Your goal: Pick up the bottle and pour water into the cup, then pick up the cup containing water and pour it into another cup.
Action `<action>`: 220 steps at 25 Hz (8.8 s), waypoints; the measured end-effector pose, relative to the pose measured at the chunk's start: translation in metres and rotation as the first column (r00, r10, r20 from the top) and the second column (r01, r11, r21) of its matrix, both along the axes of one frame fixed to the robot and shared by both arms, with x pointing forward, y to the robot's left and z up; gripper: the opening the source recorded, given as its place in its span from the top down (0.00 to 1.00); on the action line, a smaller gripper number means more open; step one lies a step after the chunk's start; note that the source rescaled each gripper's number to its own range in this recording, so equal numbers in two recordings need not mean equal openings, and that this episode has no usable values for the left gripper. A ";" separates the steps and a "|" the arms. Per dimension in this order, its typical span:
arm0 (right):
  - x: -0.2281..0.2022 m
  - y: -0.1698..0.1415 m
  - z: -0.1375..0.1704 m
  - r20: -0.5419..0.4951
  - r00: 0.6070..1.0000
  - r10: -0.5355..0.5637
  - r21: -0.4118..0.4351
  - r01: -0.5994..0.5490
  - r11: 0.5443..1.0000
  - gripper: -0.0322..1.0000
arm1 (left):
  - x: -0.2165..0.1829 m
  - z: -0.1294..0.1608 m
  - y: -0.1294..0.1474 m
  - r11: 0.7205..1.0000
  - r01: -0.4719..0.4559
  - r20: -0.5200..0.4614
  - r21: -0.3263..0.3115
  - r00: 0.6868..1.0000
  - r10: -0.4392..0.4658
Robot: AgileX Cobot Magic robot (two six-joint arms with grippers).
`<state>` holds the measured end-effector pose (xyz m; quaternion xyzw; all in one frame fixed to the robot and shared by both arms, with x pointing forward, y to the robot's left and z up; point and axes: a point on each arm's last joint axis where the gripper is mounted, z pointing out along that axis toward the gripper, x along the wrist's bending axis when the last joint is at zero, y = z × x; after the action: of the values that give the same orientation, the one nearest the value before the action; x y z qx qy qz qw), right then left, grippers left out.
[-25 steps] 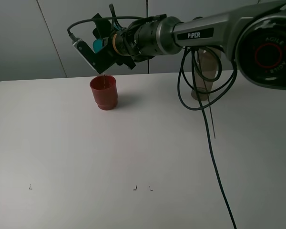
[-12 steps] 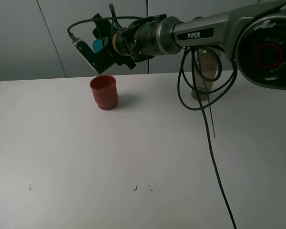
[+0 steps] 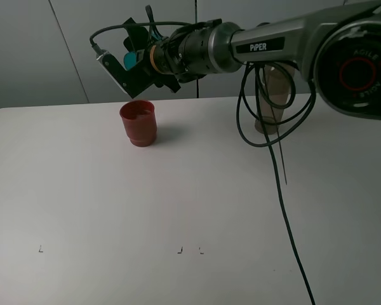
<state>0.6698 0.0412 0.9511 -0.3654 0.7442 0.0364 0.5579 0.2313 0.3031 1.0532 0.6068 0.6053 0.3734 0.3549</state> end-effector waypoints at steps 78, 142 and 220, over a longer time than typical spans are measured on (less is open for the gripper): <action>-0.137 -0.133 0.031 -0.922 0.336 0.193 0.327 0.942 -0.077 0.90 | 0.000 0.000 0.000 1.000 -0.003 0.000 -0.006 1.000 0.003; -0.159 -0.209 -0.104 -0.879 0.475 0.044 0.471 0.879 -0.070 0.90 | 0.000 0.000 0.000 1.000 -0.003 0.000 -0.006 1.000 0.003; -0.393 -0.337 0.111 -0.952 0.298 -0.071 0.295 0.832 -0.470 0.00 | 0.000 0.000 0.000 1.000 0.000 0.000 0.000 1.000 0.000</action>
<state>0.2765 -0.2954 1.0617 0.6203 0.6436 0.3328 0.3003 0.2313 0.3031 1.0532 0.6068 0.6053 0.3734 0.3549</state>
